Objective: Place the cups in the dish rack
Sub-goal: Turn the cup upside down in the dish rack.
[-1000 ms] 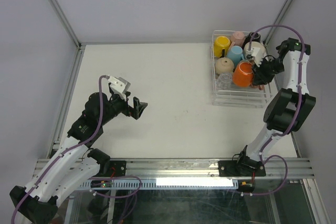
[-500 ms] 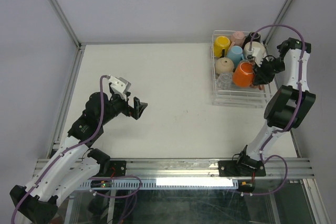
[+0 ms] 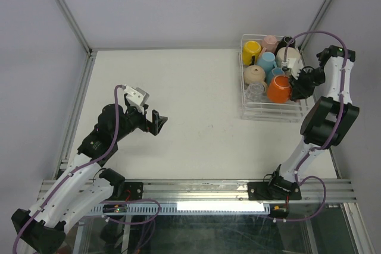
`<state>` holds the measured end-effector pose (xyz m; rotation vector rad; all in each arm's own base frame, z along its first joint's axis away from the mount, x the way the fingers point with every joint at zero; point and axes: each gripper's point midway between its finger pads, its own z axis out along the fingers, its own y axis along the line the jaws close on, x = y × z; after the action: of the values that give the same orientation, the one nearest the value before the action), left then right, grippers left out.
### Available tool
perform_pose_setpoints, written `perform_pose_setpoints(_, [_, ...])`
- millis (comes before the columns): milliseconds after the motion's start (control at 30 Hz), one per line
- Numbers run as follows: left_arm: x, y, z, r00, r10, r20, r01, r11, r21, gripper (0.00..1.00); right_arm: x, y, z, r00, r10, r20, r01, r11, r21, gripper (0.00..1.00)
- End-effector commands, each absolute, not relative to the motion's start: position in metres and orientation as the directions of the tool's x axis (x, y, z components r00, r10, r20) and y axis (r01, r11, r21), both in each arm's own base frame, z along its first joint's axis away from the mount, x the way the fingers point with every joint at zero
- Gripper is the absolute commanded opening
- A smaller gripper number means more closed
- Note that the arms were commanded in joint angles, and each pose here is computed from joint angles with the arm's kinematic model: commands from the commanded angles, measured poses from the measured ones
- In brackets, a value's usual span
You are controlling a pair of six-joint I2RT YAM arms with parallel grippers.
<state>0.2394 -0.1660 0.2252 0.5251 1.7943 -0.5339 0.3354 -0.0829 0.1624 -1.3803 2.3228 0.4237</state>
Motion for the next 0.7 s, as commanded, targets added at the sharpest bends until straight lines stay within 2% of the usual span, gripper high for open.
perform_pose_setpoints(0, [0.245, -0.163, 0.237, -0.225, 0.076, -0.971, 0.583, 0.81, -0.072, 0.99, 0.331, -0.077, 0.173, -0.391, -0.772, -0.5, -0.9, 0.435, 0.032, 0.0])
perform_pose_setpoints(667, [0.247, -0.162, 0.234, -0.235, 0.083, -0.968, 0.575, 0.815, -0.069, 0.99, 0.34, -0.073, 0.134, -0.413, -0.816, -0.404, -0.907, 0.409, 0.1, 0.0])
